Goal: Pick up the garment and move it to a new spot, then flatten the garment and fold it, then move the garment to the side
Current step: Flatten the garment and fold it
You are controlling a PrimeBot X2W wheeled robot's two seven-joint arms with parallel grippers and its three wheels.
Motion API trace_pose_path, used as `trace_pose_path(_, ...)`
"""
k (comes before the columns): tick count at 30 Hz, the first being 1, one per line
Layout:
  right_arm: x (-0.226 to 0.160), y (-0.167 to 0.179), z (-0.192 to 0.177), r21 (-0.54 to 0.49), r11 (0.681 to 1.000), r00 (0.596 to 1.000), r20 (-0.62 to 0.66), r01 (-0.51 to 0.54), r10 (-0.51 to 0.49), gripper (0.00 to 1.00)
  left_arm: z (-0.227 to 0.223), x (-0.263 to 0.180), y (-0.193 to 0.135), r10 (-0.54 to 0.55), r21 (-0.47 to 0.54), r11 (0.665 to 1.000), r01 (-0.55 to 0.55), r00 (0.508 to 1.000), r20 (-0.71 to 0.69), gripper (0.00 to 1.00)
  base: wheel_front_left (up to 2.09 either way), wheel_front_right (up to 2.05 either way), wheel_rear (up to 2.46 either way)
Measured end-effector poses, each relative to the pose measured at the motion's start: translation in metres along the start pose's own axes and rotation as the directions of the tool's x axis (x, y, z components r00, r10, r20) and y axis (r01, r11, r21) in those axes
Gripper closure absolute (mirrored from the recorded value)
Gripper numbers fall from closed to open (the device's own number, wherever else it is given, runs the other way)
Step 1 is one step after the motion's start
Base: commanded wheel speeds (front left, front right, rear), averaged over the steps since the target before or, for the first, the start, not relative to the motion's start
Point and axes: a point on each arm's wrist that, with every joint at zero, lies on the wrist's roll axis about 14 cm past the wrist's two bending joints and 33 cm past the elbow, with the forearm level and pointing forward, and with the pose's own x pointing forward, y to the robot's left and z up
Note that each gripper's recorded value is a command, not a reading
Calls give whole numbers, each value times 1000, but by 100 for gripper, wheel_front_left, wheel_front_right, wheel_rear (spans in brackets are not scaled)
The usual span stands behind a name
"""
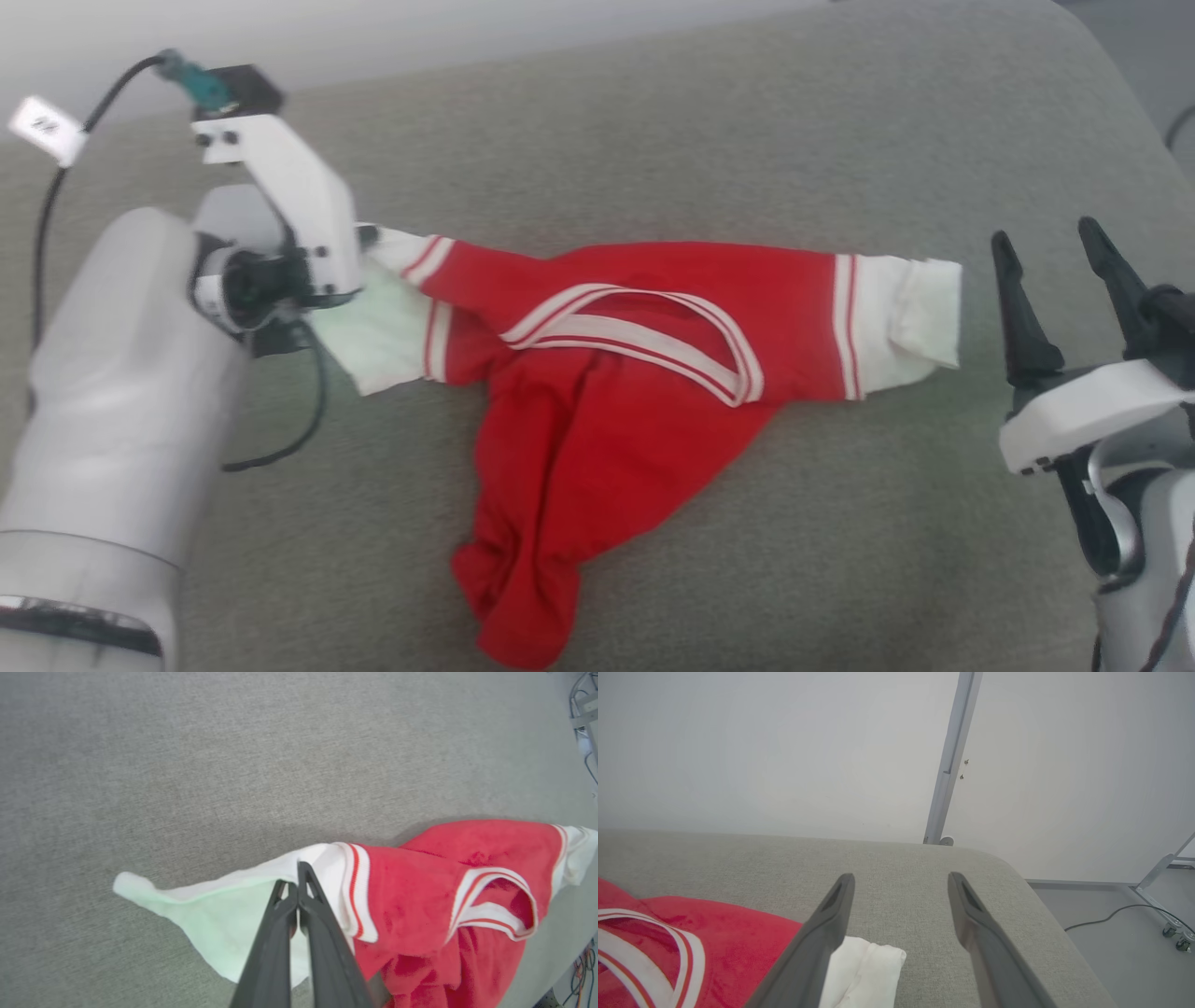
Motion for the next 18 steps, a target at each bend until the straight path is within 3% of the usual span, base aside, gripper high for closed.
trace_pose_path(6,6,13,6,4,999,999,16,-38,38,0,-13,-22,-18,-69,7,998,69,997,-19,100,0,0,0)
trace_pose_path(18,20,50,14,12,991,991,31,-132,132,0,-104,-65,-37,-108,11,994,112,977,-186,100,0,0,0)
